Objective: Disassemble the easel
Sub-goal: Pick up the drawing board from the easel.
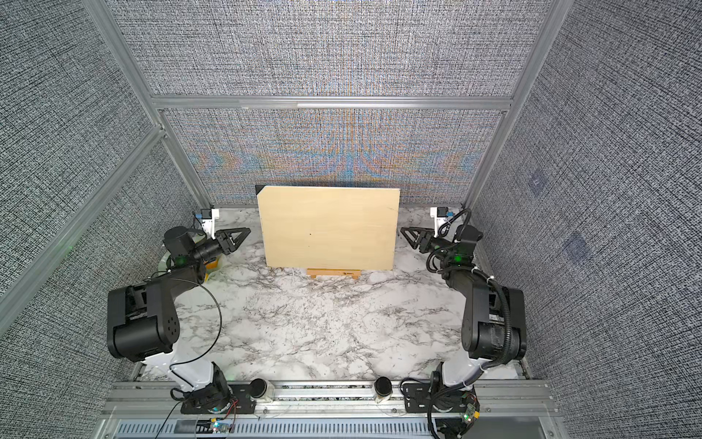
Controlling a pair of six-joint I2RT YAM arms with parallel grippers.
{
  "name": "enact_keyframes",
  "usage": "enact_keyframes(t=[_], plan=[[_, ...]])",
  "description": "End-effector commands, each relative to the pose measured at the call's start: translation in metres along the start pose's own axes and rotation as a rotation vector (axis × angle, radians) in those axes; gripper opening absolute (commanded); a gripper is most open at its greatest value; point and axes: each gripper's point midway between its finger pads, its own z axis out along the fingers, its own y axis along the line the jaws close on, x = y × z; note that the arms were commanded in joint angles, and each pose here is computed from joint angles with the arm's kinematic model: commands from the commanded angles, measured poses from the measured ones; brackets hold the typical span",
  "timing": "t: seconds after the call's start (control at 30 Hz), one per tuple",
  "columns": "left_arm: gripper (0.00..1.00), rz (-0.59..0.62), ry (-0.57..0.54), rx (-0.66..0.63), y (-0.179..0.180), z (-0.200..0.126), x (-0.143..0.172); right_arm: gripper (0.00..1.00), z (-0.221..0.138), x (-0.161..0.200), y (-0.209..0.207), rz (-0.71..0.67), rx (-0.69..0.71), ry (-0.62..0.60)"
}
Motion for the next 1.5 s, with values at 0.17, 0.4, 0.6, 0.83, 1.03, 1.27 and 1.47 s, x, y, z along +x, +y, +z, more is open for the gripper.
enact_keyframes(t=[0.17,0.4,0.6,0.83,1.03,1.27,1.47], plan=[[0.43,0.017,0.017,0.026,0.008,0.007,0.001,0.64,0.006,-0.005,0.001,-0.004,-0.034,0.005],[0.44,0.026,0.029,0.062,0.003,0.010,0.004,0.64,0.020,0.011,0.010,-0.009,-0.081,0.067],[0.47,0.033,0.035,0.064,0.007,0.013,0.004,0.64,0.025,0.006,0.013,-0.024,-0.109,0.076],[0.47,0.041,0.053,0.071,0.013,0.021,0.001,0.64,0.027,0.003,0.011,-0.030,-0.103,0.080],[0.47,0.047,0.077,0.074,0.019,0.030,0.003,0.64,0.032,0.004,0.005,-0.025,-0.091,0.090],[0.47,0.051,0.089,0.101,0.017,0.035,0.006,0.64,0.039,0.006,0.005,-0.021,-0.108,0.105],[0.48,0.065,0.098,0.114,0.013,0.037,0.007,0.62,0.042,0.014,0.016,-0.040,-0.135,0.133]])
